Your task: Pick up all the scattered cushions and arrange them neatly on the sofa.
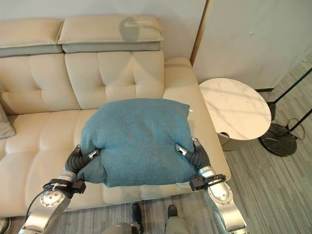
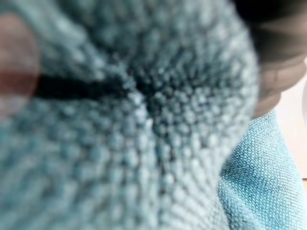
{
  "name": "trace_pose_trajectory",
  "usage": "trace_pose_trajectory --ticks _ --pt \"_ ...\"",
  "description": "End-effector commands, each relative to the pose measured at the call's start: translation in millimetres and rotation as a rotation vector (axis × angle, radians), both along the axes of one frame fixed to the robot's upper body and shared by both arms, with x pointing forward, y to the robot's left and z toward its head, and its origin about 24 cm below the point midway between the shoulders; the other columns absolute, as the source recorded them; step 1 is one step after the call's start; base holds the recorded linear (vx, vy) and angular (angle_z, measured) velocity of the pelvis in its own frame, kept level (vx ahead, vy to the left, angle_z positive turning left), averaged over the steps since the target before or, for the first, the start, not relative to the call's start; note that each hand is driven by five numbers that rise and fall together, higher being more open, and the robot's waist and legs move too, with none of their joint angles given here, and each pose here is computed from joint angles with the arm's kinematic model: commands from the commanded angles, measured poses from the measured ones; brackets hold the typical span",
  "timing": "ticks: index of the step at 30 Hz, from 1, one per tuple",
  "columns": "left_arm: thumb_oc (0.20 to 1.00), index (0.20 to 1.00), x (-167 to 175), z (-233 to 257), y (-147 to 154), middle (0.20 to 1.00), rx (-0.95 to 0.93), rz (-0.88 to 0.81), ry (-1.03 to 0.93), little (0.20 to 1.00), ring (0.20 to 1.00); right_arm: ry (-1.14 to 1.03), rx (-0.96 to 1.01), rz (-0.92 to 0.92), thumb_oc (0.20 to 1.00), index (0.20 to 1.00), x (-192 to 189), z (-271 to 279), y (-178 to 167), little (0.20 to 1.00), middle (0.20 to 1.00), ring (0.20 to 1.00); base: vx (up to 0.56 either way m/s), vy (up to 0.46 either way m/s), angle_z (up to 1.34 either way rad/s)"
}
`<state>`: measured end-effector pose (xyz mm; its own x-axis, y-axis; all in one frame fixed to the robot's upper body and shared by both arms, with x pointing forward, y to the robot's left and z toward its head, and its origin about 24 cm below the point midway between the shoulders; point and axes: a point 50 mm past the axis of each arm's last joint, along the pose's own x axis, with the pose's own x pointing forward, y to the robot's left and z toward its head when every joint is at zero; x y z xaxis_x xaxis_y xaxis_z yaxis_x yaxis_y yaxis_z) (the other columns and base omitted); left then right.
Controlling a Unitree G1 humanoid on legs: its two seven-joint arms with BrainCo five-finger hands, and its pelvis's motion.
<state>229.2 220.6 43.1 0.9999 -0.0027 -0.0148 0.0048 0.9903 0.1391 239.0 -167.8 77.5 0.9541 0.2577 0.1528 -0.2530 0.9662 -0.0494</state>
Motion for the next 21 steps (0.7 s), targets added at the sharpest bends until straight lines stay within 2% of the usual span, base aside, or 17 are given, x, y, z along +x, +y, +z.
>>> trace_pose_trajectory --ticks 1,4,6,7,13,15,20,21 --pt "0.2 0.2 25.5 61.5 -12.0 0.2 -0.008 -0.017 -0.357 0.2 0.2 -0.38 0.1 0.139 0.2 0.2 21.9 72.8 36.6 0.2 0.2 0.2 -0.12 -0.065 0.21" --pt "0.2 0.2 34.6 71.4 -15.5 0.2 -0.02 -0.012 -0.404 0.2 0.2 -0.431 0.127 0.153 0.2 0.2 30.6 86.9 48.8 0.2 0.2 0.2 -0.1 -0.054 0.16" --pt "0.2 0.2 69.9 120.7 -25.9 0.2 -0.027 0.024 -0.602 0.2 0.2 -0.671 0.079 0.138 0.2 0.2 54.9 150.0 81.9 0.2 0.2 0.2 -0.19 -0.068 0.17" --pt "0.2 0.2 70.7 121.7 -26.0 0.2 -0.026 0.024 -0.606 0.2 0.2 -0.675 0.079 0.138 0.2 0.2 55.4 151.1 82.1 0.2 0.2 0.2 -0.15 -0.017 0.08" --pt "0.2 0.2 128.3 243.5 -56.5 0.2 0.068 0.068 -0.898 0.2 0.2 -0.965 0.012 -0.03 0.2 0.2 84.6 266.8 127.1 0.2 0.2 0.2 -0.08 -0.009 0.03" --pt "0.2 0.2 140.1 294.9 -65.6 0.2 0.078 0.097 -0.959 0.2 0.2 -1.053 -0.023 -0.122 0.2 0.2 85.8 316.4 132.6 0.2 0.2 0.2 -0.06 -0.002 0.02" --pt "0.2 0.2 150.7 347.5 -59.2 0.2 0.128 0.192 -0.94 0.2 0.2 -1.112 -0.099 -0.27 0.2 0.2 88.4 360.2 119.7 0.2 0.2 0.2 -0.03 -0.003 0.1" --pt "0.583 0.583 150.0 361.1 -55.0 0.583 0.15 0.215 -0.94 0.583 0.583 -1.119 -0.125 -0.302 0.2 0.2 89.3 367.5 114.8 0.2 0.2 0.2 -0.03 -0.012 0.14"
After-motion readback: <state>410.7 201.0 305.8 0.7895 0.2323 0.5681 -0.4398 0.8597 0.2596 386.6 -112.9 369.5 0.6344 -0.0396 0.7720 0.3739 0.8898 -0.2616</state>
